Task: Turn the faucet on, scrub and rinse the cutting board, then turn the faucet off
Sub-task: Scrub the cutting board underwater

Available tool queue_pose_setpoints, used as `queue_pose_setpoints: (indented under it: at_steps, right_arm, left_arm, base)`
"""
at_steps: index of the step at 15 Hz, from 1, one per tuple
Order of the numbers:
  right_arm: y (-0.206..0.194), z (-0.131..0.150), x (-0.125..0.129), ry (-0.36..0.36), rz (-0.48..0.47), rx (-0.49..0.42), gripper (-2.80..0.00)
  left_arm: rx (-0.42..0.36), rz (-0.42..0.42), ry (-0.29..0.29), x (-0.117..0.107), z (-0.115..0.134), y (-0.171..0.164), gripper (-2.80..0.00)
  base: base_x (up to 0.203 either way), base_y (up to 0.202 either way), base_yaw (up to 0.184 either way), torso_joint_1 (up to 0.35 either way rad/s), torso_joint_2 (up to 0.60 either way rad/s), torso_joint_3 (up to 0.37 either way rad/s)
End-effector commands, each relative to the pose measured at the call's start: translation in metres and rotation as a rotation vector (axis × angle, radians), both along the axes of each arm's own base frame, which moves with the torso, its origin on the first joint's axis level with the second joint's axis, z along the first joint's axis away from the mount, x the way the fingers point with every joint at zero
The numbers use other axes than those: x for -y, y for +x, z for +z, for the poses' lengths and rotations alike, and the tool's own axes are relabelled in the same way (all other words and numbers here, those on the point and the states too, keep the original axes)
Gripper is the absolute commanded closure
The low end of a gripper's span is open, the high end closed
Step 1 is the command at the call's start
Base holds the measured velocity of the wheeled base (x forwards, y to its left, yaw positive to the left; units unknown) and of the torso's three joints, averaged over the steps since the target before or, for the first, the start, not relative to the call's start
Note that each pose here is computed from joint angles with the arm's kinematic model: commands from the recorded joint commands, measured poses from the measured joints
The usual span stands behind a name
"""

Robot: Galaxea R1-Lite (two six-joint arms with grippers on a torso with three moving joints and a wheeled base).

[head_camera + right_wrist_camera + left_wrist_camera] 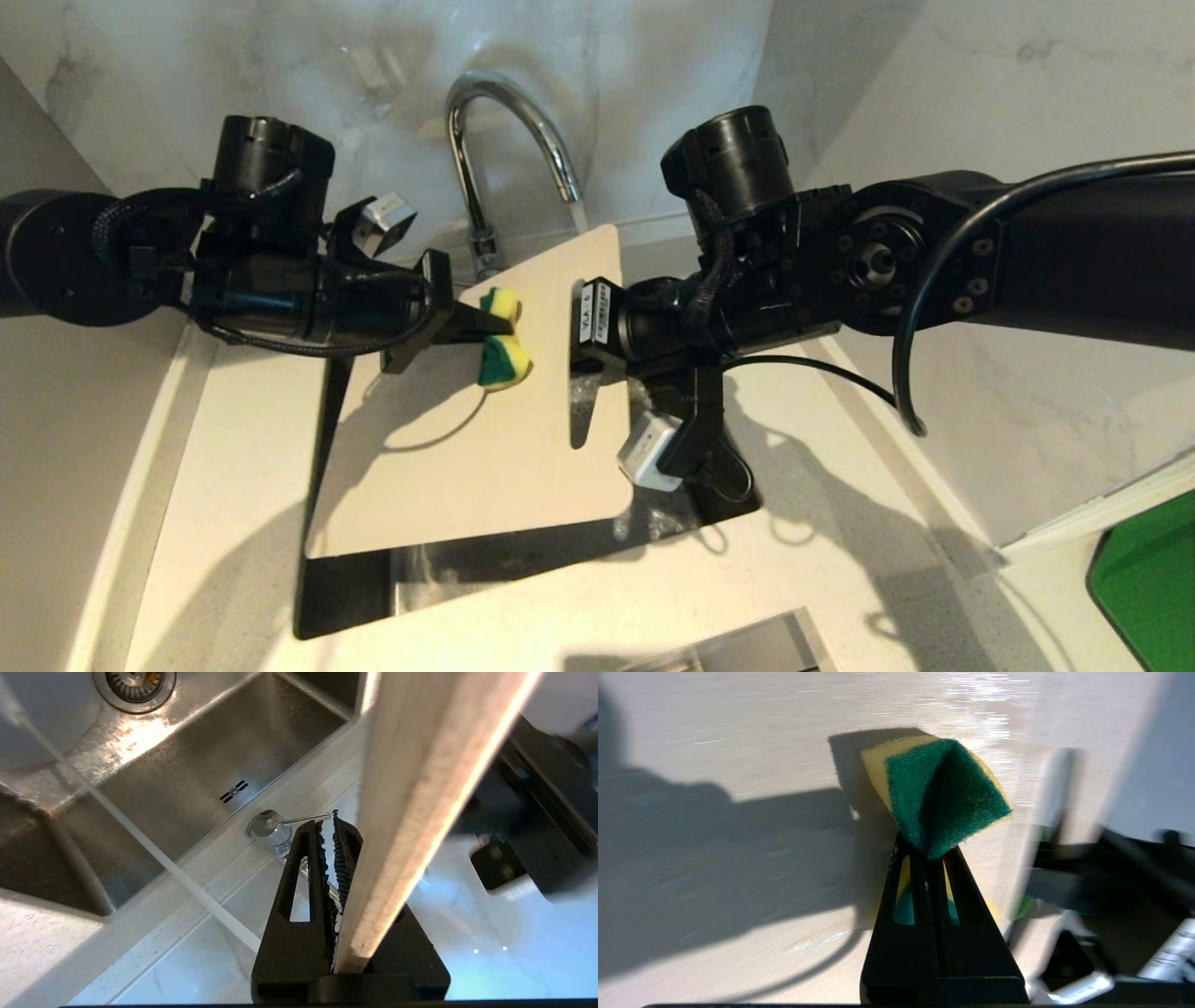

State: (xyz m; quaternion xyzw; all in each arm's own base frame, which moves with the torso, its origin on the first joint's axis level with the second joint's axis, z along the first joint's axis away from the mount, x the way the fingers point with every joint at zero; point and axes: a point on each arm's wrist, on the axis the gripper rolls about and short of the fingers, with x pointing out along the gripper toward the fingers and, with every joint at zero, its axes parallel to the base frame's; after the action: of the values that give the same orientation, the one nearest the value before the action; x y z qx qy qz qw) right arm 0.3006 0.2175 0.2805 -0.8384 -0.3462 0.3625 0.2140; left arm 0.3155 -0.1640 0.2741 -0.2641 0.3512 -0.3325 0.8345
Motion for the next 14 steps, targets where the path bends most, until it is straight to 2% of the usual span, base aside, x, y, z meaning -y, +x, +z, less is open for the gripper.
queue_pose_setpoints:
  at_steps: [1, 7, 10, 14]
  right_arm:
    - [-0.001, 0.001, 0.001, -0.004, 0.013, 0.011, 0.0]
    - [-0.001, 0.001, 0.0, -0.001, 0.013, 0.011, 0.0]
    - [-0.002, 0.003, 0.001, 0.002, 0.015, 0.014, 0.0]
    - [-0.003, 0.004, 0.002, 0.005, 0.014, 0.016, 0.0]
  left_arm:
    - [-0.036, 0.027, 0.039, -0.01, -0.019, 0.013, 0.0]
    - [-0.106, 0.104, 0.121, -0.053, -0.06, 0.035, 0.0]
    - [-0.122, 0.13, 0.144, -0.069, -0.082, 0.044, 0.0]
    - [-0.142, 0.189, 0.185, -0.104, -0.109, 0.052, 0.0]
  base:
    - [0.0, 0.0, 0.0, 0.0, 0.0, 0.0]
    - [0.0, 0.0, 0.0, 0.0, 0.0, 0.0]
    - [0.0, 0.0, 0.0, 0.0, 0.0, 0.0]
    - [0.0, 0.0, 0.0, 0.0, 0.0, 0.0]
